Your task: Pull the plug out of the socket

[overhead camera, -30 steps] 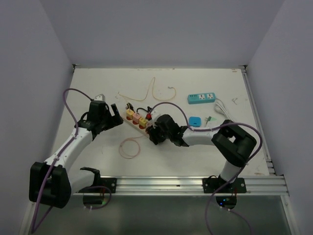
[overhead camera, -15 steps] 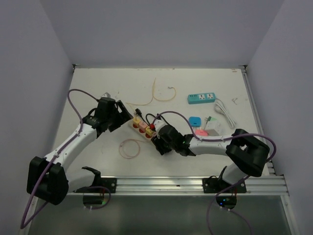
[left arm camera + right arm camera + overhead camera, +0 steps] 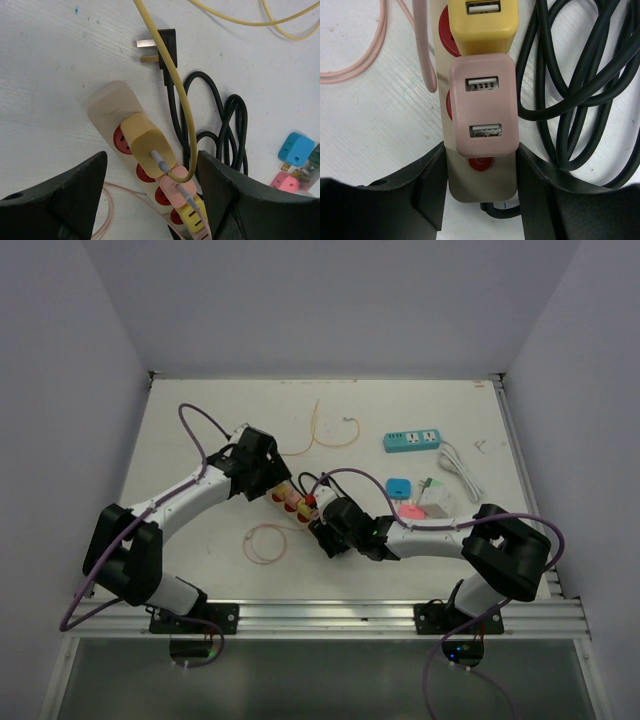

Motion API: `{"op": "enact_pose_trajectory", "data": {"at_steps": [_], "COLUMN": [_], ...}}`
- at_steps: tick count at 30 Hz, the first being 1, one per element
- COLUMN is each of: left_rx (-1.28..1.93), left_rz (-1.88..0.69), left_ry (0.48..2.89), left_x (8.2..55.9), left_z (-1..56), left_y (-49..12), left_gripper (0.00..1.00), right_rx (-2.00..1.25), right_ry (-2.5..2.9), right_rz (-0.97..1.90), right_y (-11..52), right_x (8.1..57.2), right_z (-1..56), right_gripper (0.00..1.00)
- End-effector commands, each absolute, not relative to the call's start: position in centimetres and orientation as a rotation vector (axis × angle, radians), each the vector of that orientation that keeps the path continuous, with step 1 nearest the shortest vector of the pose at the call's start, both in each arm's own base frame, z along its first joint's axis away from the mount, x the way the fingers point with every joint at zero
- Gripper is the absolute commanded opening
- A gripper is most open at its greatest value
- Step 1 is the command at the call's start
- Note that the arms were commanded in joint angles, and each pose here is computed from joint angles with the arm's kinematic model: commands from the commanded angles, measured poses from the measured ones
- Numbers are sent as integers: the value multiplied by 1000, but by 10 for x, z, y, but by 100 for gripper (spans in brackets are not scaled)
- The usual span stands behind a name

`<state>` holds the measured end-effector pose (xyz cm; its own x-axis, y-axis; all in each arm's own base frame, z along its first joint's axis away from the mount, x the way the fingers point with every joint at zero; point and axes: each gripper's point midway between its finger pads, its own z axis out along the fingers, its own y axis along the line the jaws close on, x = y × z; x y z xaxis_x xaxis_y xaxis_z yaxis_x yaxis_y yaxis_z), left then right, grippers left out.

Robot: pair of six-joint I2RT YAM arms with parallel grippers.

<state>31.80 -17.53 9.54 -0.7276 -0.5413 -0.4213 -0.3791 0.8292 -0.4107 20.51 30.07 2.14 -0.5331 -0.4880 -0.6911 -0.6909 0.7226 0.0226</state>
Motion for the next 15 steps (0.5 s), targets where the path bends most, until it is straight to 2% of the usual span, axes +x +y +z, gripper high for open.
{"op": "enact_pose_trajectory", "data": {"at_steps": [1, 9, 15], "left_rx": [-695, -709, -711], "left_rz": [-372, -343, -346], "left_ry": [2460, 2483, 2507], "left_x": [325, 326, 329], "left_z": [96, 82, 78], "left_y": [-180, -184, -188], "left_gripper": [76, 59, 35], "right_rx": [-843, -829, -818], "right_ry": [2265, 2257, 2262], "right_rz": [321, 319, 303], "right_y": [288, 287, 286], "right_x": [208, 209, 211], "right_z": [20, 22, 21], "right_gripper": [0, 0, 0]}}
